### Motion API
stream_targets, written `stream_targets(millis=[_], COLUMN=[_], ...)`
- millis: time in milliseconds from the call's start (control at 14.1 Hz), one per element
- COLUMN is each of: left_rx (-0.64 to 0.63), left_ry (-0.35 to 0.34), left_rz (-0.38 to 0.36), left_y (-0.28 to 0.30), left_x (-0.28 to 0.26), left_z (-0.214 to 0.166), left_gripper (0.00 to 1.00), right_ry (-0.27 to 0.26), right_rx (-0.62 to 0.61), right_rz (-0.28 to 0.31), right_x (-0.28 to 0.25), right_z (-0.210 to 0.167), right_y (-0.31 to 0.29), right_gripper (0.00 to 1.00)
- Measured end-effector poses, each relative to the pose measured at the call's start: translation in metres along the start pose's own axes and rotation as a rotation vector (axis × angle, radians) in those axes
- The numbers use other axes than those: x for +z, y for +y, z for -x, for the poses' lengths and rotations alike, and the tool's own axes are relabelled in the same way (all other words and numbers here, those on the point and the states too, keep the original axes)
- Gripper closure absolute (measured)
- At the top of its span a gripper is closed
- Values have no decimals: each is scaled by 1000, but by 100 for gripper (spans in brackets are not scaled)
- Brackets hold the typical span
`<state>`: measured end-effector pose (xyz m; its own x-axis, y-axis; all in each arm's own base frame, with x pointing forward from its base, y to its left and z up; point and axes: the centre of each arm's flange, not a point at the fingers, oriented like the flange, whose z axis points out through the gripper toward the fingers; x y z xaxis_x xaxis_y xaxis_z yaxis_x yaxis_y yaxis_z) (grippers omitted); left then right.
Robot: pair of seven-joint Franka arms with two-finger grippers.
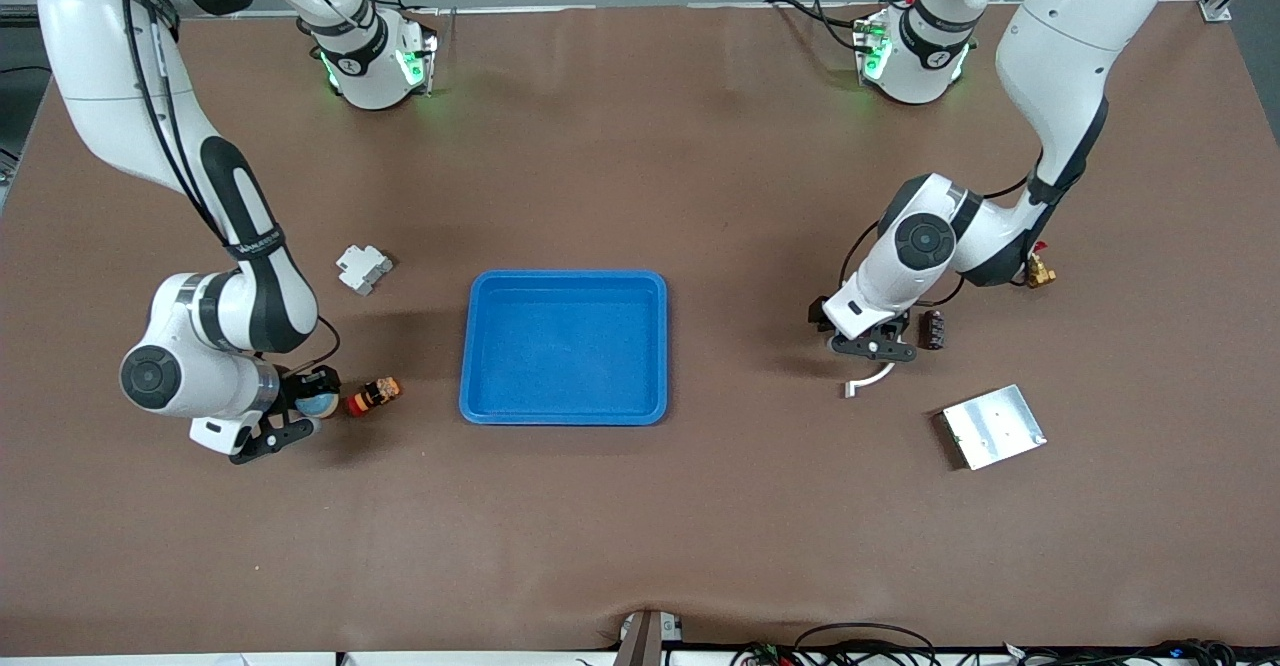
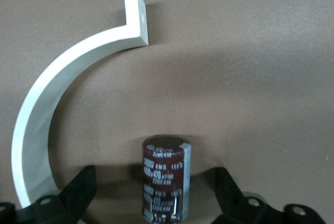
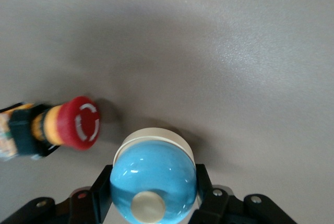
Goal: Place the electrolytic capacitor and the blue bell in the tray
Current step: 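Place the blue bell in the tray while the left gripper lifts the capacitor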
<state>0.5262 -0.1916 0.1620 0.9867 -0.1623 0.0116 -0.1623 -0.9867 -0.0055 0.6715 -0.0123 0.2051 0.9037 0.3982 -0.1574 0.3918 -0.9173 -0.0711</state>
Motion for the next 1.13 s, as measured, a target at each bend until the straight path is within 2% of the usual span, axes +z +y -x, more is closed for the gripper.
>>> stream_targets(millis=[142,354,496,708,850,1133], left_rx=[1,-32,-69,-89,-89,-129], left_ry=[3,6,15,29,35,35], left_rz=[0,0,-1,-2,-3,-2], left_y=[0,0,1,1,1,0], left_x=[-1,-2,-6,-12,-15,-15], left_z=[-1,-2,-5,-8,-9,-10], left_gripper=[0,0,16,48,67,66], right_ry=[-25,-39,-50,-60,-61,-103], right_rx=[12,140,231,324,373,402], right_rz=[-21,-42,-60,-58,-63,-61], right_x=[-42,-62,-60,-57,-54,-36], right_z=[-13,-29,-41,-51,-54,-47], right_y=[-34,-104,-157,-226,-268,-308], right_gripper=[34,34,34,34,34,34])
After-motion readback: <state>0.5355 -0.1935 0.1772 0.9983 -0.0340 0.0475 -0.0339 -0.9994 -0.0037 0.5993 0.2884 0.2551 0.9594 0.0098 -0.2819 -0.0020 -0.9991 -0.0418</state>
